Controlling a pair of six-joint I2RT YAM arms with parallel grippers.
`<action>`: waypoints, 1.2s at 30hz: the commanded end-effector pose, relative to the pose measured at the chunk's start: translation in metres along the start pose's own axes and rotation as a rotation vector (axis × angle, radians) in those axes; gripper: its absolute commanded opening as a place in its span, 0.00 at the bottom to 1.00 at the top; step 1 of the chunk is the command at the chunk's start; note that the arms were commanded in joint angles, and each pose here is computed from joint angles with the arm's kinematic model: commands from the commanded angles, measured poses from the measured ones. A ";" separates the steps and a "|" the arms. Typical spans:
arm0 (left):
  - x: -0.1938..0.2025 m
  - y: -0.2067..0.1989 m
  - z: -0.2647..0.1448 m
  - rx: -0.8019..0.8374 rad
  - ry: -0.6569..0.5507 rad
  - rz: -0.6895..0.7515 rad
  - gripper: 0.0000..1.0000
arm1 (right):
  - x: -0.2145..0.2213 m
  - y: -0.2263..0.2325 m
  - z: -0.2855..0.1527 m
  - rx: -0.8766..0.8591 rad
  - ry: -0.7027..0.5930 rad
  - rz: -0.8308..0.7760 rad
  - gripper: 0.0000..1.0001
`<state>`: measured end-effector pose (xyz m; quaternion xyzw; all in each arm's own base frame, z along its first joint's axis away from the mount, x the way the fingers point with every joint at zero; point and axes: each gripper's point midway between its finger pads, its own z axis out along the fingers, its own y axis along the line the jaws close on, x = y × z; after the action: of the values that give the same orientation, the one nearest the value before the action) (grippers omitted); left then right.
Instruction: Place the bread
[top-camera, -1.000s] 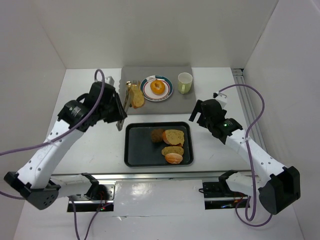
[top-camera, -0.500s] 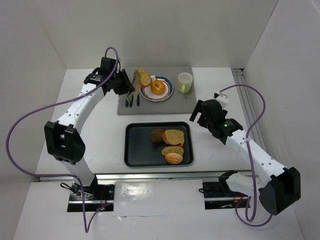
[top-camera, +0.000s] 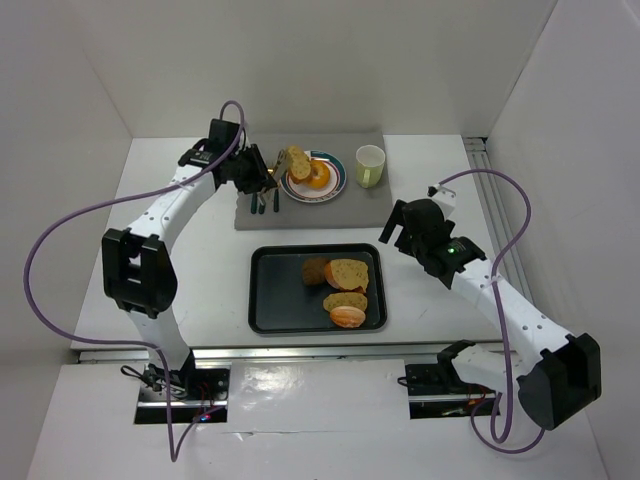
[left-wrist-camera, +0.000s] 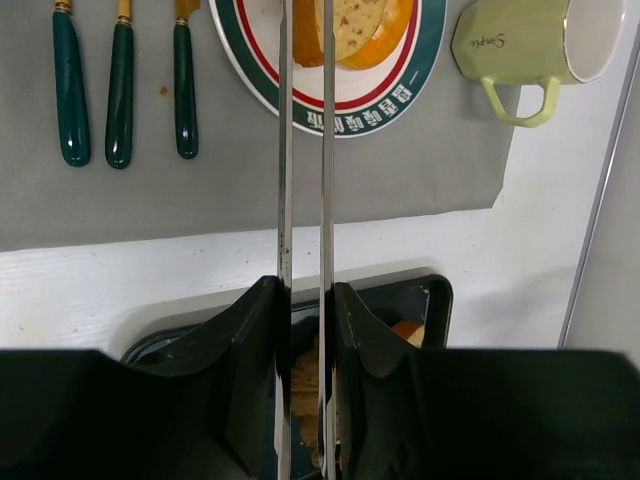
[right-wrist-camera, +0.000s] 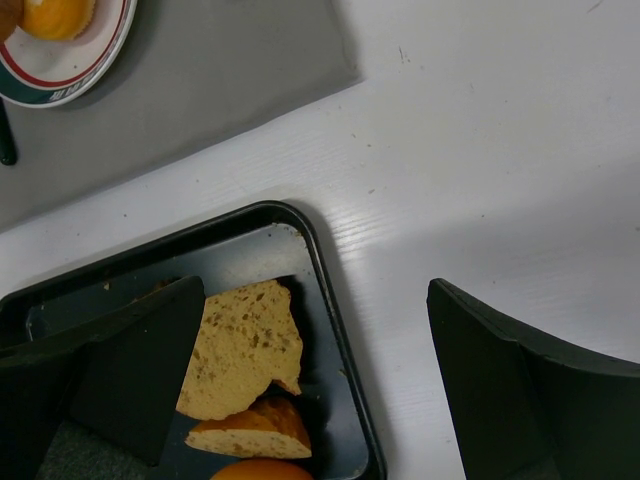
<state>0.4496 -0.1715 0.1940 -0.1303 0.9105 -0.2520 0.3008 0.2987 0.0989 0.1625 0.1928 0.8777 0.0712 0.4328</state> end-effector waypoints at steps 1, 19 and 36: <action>-0.007 -0.004 0.001 0.033 -0.035 0.013 0.00 | -0.015 0.010 -0.005 -0.020 -0.044 0.023 0.99; -0.007 0.003 -0.019 -0.005 -0.025 0.063 0.60 | -0.011 0.010 -0.001 -0.015 -0.025 0.016 0.99; -0.053 0.106 -0.114 -0.427 -0.302 0.127 0.47 | -0.006 0.024 0.006 -0.055 -0.002 0.012 0.99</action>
<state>0.4139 -0.0574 0.2692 -0.1584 0.8860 -0.0987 0.4245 0.2993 0.1065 0.1522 0.1830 0.8874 0.0735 0.4168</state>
